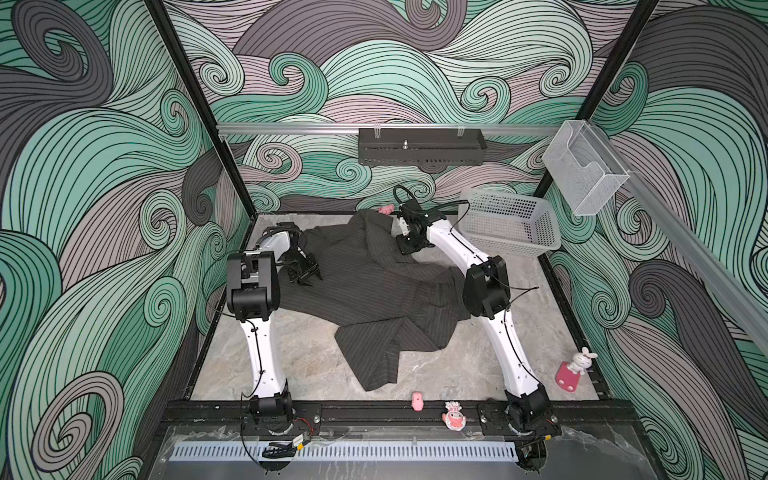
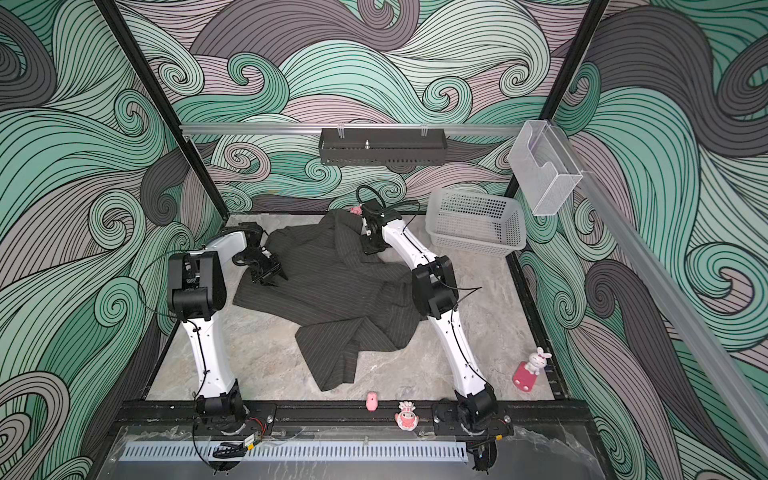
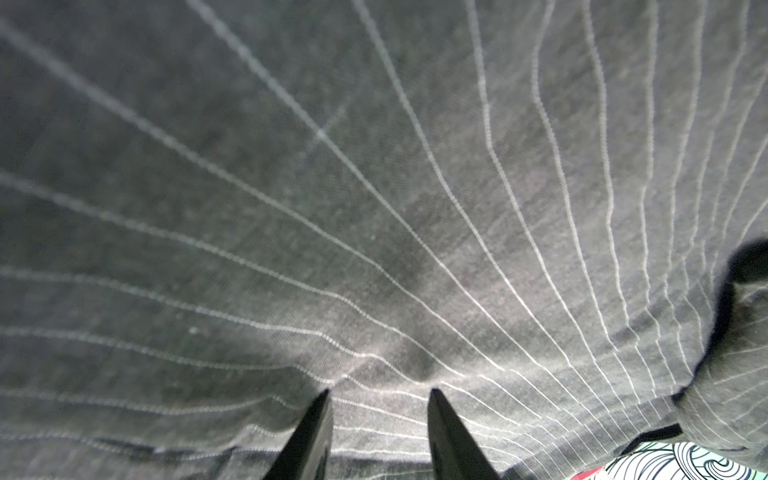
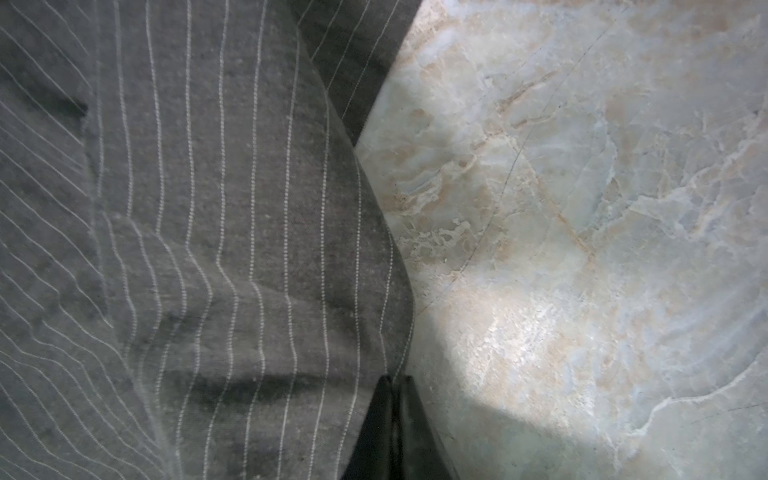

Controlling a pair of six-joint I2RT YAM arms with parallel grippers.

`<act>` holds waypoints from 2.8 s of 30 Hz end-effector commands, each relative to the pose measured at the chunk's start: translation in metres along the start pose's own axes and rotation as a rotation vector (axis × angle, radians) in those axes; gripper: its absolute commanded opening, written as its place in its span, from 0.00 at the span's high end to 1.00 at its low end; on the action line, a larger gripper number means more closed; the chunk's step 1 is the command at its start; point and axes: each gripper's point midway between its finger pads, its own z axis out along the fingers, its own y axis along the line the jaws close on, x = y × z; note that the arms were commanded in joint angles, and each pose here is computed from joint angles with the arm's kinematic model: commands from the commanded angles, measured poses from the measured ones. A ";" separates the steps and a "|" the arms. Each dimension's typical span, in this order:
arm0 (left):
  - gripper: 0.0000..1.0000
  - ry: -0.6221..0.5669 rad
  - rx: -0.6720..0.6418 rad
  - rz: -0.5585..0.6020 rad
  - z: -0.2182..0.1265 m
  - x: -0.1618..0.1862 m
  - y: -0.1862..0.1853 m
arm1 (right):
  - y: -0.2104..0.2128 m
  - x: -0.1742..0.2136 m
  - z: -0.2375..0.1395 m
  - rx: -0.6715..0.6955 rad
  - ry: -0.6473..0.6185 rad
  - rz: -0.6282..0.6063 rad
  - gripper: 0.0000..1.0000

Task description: Fold and stack the long sleeve shirts

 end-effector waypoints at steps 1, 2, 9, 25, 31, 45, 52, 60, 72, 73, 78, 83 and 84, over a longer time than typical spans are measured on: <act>0.58 0.050 -0.082 -0.028 0.016 0.003 0.026 | -0.005 -0.010 -0.012 0.010 -0.031 0.018 1.00; 0.58 0.051 -0.083 -0.027 0.015 0.003 0.027 | -0.006 -0.010 -0.011 0.016 -0.031 0.016 1.00; 0.58 0.060 -0.130 -0.034 0.013 0.005 0.042 | -0.033 -0.028 -0.034 0.155 -0.099 0.004 1.00; 0.59 0.089 -0.247 -0.035 -0.006 0.012 0.083 | -0.101 -0.076 -0.033 0.364 -0.259 0.029 1.00; 0.60 0.070 -0.254 -0.046 -0.026 0.020 0.097 | -0.127 -0.089 -0.022 0.469 -0.321 0.081 1.00; 0.50 -0.019 -0.066 -0.098 -0.054 0.031 0.078 | -0.121 -0.075 -0.068 0.412 -0.285 0.172 0.50; 0.48 -0.119 0.074 -0.013 -0.084 0.002 0.010 | -0.049 -0.008 -0.115 0.249 -0.174 0.222 0.36; 0.51 -0.080 0.151 -0.035 -0.051 -0.028 -0.024 | 0.034 0.118 -0.071 0.031 0.149 0.282 0.45; 0.54 0.038 0.058 -0.179 -0.008 -0.003 0.043 | -0.006 0.244 -0.037 0.155 0.446 0.307 0.50; 0.54 0.046 0.048 -0.186 -0.007 0.000 0.049 | -0.015 0.245 -0.037 0.177 0.452 0.315 0.50; 0.54 0.063 0.022 -0.192 -0.002 0.017 0.061 | -0.061 0.227 -0.029 0.288 0.450 0.341 0.51; 0.54 0.055 0.062 -0.186 -0.008 0.030 0.054 | -0.080 0.172 -0.017 0.303 0.394 0.324 0.52; 0.54 0.034 0.072 -0.180 -0.015 0.029 0.051 | -0.079 0.165 -0.019 0.295 0.385 0.318 0.52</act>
